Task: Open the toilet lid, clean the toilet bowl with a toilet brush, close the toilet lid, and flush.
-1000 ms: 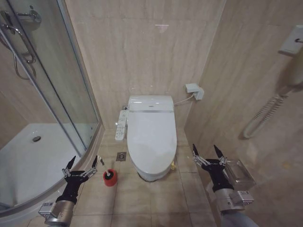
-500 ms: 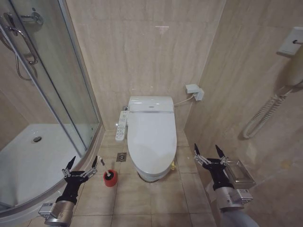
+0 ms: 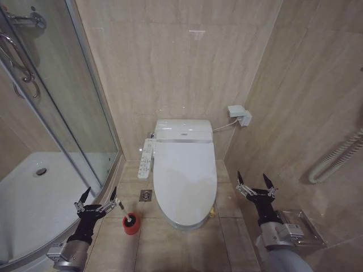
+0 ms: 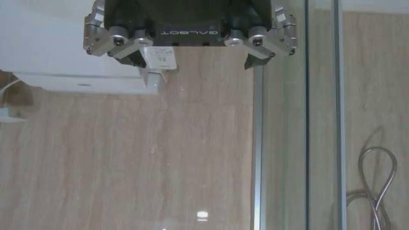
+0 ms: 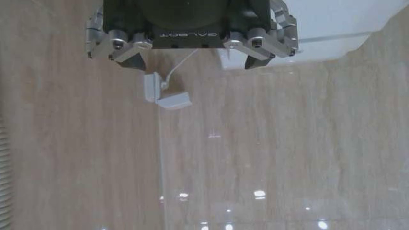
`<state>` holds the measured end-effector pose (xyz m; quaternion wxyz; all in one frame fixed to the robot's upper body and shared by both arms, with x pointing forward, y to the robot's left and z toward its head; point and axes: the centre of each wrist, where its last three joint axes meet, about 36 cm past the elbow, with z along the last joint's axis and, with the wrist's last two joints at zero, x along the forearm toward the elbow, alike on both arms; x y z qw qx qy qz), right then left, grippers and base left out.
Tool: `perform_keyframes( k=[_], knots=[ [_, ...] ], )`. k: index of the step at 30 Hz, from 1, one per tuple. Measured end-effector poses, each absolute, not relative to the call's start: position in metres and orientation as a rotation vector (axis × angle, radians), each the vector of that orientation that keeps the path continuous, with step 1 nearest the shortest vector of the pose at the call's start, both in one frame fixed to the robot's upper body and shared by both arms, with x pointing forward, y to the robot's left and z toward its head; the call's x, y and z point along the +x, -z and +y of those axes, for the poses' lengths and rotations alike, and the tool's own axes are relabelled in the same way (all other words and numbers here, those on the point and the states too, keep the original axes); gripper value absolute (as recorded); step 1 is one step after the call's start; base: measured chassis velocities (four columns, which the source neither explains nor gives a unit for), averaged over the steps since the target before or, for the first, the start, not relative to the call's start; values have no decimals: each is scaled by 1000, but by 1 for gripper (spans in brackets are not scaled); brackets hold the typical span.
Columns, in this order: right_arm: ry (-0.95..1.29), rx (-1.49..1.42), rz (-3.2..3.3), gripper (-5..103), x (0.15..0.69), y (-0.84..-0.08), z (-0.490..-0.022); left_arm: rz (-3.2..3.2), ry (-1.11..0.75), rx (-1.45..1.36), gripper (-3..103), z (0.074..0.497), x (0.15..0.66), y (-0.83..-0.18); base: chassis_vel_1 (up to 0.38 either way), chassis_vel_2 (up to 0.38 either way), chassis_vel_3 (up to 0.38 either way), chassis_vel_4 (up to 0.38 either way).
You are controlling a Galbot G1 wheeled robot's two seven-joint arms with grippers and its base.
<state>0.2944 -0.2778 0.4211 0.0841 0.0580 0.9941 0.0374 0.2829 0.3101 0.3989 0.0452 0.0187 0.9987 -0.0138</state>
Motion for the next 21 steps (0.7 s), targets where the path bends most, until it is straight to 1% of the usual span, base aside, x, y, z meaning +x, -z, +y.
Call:
perform_keyframes(
  k=[5, 13, 19, 21],
  knots=[
    [-85, 167, 2948, 100, 295, -415, -278, 3051, 42, 57, 100, 310, 283, -399, 14, -75, -9, 55],
    [62, 97, 2974, 100, 296, -402, -281, 3050, 42, 57, 100, 310, 283, -399, -2, -7, 3, 5],
    [193, 24, 3089, 100, 291, -360, -284, 3050, 42, 57, 100, 310, 283, -399, 0, 0, 0, 0],
    [275, -7, 3117, 100, 287, -340, -287, 3050, 42, 57, 100, 310, 283, -399, 0, 0, 0, 0]
  ],
)
